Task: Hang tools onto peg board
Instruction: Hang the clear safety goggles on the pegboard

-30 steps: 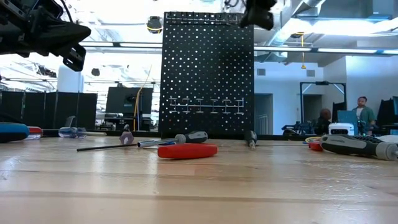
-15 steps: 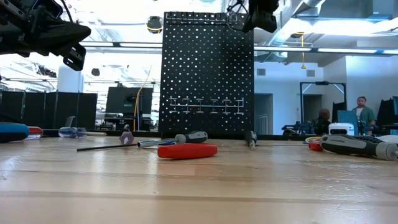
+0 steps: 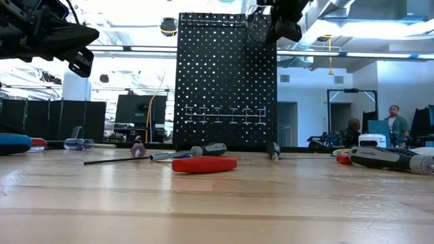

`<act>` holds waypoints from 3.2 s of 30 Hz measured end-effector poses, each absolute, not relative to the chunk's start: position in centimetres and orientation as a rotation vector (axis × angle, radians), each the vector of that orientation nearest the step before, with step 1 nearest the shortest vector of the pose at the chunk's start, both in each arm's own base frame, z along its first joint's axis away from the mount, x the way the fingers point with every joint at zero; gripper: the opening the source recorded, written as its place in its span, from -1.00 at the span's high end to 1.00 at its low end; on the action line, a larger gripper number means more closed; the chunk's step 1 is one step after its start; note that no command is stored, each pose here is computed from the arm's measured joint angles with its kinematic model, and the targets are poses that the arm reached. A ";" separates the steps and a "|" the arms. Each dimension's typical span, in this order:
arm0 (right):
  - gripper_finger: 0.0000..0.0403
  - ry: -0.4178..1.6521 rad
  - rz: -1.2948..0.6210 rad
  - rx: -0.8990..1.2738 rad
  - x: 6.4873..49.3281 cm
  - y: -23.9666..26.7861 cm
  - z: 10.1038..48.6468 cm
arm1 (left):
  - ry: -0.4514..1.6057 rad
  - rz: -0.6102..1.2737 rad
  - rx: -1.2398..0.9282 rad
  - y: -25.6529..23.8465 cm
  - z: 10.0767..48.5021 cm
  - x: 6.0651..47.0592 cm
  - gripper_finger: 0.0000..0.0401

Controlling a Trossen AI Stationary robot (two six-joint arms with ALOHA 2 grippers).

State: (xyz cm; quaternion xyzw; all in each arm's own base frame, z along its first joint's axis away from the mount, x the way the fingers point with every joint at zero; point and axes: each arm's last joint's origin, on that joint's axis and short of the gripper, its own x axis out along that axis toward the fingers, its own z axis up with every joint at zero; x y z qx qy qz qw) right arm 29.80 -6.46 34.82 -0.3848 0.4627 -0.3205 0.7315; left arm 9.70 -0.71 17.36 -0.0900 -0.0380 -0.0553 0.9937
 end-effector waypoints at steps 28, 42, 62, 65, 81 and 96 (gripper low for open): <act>0.65 1.072 -0.701 -0.689 28.8 -8.6 33.6 | -0.076 -0.111 -0.185 -0.7 17.4 9.7 1.00; 0.08 1.076 -0.644 -0.648 28.8 -8.3 33.3 | -0.075 -0.111 -0.186 -0.7 17.4 9.7 1.00; 0.08 1.306 -0.446 0.080 24.0 -4.1 19.0 | -0.049 -0.110 -0.219 -0.7 17.1 9.7 1.00; -0.02 1.256 -0.479 0.190 23.8 -4.3 17.7 | -0.049 -0.110 -0.219 -0.7 17.1 9.7 1.00; 0.14 1.090 -0.647 0.336 22.5 -6.4 14.3 | -0.049 -0.110 -0.207 -0.7 17.1 9.7 1.00; 0.93 1.107 -0.571 0.311 21.8 -5.1 12.9 | -0.050 -0.110 -0.206 -0.7 17.1 9.7 1.00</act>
